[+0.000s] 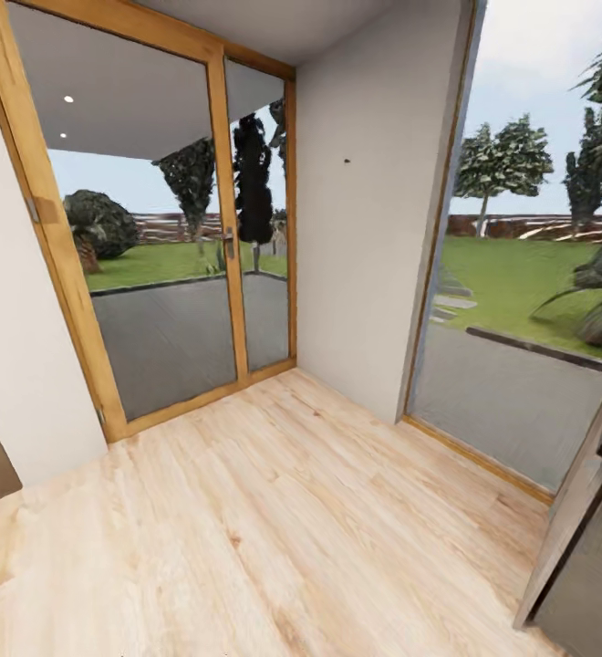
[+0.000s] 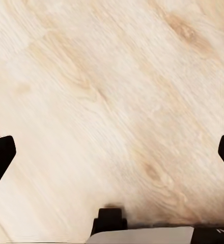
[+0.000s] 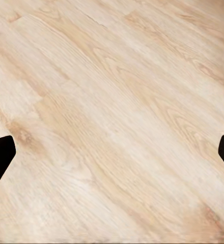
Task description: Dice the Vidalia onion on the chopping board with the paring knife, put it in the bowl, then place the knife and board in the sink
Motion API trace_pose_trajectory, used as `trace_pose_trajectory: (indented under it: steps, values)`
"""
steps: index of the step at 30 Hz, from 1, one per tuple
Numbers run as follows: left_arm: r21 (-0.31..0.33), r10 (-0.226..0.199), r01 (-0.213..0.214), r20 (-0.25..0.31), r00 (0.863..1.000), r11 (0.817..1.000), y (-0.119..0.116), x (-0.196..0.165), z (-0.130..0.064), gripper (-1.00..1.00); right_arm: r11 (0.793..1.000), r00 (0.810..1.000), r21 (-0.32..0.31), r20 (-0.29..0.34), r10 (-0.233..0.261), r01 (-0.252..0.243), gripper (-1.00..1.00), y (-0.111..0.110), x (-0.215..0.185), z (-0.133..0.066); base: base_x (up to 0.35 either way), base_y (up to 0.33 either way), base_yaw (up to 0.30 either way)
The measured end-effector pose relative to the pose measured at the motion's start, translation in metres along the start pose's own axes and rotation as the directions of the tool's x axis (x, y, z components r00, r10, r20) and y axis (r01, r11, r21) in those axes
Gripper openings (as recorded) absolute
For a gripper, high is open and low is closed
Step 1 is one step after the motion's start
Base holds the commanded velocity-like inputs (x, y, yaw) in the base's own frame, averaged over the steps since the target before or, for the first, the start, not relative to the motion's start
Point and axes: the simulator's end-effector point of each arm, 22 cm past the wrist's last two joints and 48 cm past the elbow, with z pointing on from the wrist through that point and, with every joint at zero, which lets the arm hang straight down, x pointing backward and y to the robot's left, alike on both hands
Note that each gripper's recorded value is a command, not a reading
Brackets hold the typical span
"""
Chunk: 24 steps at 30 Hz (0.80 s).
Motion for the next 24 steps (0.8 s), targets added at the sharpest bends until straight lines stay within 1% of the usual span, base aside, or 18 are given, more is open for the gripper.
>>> trace_pose_trajectory:
  steps: [4, 7, 12, 24]
  values:
    - [0.0, 0.0, 0.0, -0.005, 1.0, 1.0, 0.0, 0.002, 0.0, 1.0, 1.0, 1.0, 0.0, 0.0, 0.0, 0.0, 1.0, 0.0, 0.0, 0.0, -0.342, 0.0, -0.3]
    - [0.0, 0.0, 0.0, -0.011, 1.0, 1.0, 0.0, 0.005, 0.0, 1.0, 1.0, 1.0, 0.0, 0.0, 0.0, 0.0, 1.0, 0.0, 0.0, 0.0, -0.228, 0.0, -0.3]
    - [0.001, 0.002, -0.002, -0.013, 1.0, 1.0, 0.0, 0.006, -0.001, 1.0, 1.0, 1.0, -0.001, 0.001, 0.0, 0.0, 1.0, 0.0, 0.0, 0.0, -0.058, 0.0, -0.3]
    - [0.001, 0.004, -0.004, -0.022, 1.0, 1.0, 0.0, 0.012, -0.001, 1.0, 1.0, 1.0, 0.0, 0.001, 0.0, 0.0, 1.0, 0.0, 0.0, 0.0, -0.005, 0.0, -0.281]
